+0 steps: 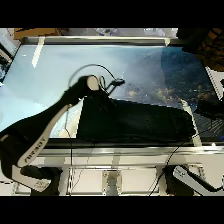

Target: Fold the clothes and pants, and hang the long-sleeved shirts on hangers.

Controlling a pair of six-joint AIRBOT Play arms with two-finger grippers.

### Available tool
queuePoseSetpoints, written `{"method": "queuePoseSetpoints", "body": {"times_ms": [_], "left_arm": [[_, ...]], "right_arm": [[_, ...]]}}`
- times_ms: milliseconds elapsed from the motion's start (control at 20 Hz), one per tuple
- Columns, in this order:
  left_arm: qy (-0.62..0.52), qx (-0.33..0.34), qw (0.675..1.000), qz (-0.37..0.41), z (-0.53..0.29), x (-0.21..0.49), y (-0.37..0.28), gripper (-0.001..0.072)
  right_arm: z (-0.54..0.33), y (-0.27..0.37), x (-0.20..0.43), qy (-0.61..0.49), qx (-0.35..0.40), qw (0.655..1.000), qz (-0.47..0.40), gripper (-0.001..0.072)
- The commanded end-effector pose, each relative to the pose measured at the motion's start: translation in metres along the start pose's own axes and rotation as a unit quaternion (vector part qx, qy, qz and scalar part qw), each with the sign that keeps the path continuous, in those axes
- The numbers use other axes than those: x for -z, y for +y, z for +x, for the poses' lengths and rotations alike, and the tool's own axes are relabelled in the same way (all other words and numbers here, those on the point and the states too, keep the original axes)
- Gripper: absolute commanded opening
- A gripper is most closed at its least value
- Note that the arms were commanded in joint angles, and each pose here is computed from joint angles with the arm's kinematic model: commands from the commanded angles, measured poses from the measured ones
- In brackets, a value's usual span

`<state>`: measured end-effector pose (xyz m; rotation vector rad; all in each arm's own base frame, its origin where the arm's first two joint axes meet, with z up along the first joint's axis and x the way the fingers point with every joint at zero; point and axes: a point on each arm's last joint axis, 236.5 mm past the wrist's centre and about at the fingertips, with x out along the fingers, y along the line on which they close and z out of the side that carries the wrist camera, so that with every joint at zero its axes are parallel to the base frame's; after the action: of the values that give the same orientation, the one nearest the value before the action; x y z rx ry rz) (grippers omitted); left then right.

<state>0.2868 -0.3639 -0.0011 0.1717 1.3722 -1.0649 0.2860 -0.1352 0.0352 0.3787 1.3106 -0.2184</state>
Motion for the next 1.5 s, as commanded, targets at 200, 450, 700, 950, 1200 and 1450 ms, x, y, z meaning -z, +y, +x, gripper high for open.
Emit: {"method": "queuePoseSetpoints", "body": {"times_ms": [200,450,700,950,1200,1450], "left_arm": [[-0.022,0.049,0.998,0.025,0.047,-0.018,-0.034,0.0057],[-0.065,0.148,0.986,0.043,0.036,-0.035,-0.082,0.0321],[-0.058,0.147,0.986,0.055,0.032,-0.03,-0.081,0.0363],[-0.034,-0.033,0.999,0.01,-0.005,-0.015,0.013,0.0351],[0.054,-0.273,0.959,-0.055,-0.099,0.055,0.136,0.0351],[0.094,-0.271,0.948,-0.135,-0.112,0.117,0.172,0.0351]], "right_arm": [[-0.001,0.026,-0.005,-0.011,-0.054,0.998,-0.005,0.0329],[-0.004,0.044,-0.008,-0.017,-0.092,0.996,-0.008,0.033],[-0.001,0.073,-0.002,-0.004,-0.104,0.993,-0.051,0.0333],[0.009,0.158,-0.002,-0.034,-0.112,0.968,-0.221,0.0343],[0.038,0.261,0.04,-0.052,-0.082,0.853,-0.513,0.0518],[0.094,0.33,0.102,-0.035,-0.037,0.734,-0.677,0.0555]]}}
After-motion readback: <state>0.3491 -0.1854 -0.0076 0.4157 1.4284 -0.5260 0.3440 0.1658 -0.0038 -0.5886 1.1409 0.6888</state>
